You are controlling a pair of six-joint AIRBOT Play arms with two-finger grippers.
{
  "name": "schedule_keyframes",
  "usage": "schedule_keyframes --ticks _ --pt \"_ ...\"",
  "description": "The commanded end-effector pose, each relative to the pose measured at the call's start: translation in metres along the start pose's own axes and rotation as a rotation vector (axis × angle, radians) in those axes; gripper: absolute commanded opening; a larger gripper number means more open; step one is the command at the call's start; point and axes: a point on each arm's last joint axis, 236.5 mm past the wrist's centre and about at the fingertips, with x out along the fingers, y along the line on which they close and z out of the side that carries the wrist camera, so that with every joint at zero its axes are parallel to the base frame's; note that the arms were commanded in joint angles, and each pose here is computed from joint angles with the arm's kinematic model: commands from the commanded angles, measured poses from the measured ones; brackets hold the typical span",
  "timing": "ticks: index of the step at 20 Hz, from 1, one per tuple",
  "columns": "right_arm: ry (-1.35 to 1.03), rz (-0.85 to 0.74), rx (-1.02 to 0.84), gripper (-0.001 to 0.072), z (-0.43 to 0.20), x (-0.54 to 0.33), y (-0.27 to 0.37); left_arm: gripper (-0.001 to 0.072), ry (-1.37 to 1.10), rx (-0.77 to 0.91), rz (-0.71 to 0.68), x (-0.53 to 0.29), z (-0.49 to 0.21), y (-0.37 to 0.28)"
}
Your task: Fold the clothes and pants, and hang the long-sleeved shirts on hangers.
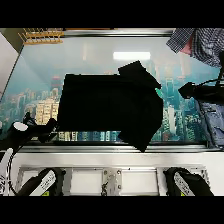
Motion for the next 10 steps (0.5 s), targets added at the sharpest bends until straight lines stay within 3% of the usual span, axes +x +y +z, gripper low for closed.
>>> schedule_keyframes --ticks 1,10 --pt "-0.004 0.005 0.004 0.0426 0.0 0.0 0.001 0.0546 -0.053 -0.027 -0.025 0.007 0.003 -0.014" --pt "-0.002 0.004 0.003 0.0426 -0.001 0.0 0.001 0.0543 -0.034 -0.105 -0.034 0.024 0.0 -0.021"
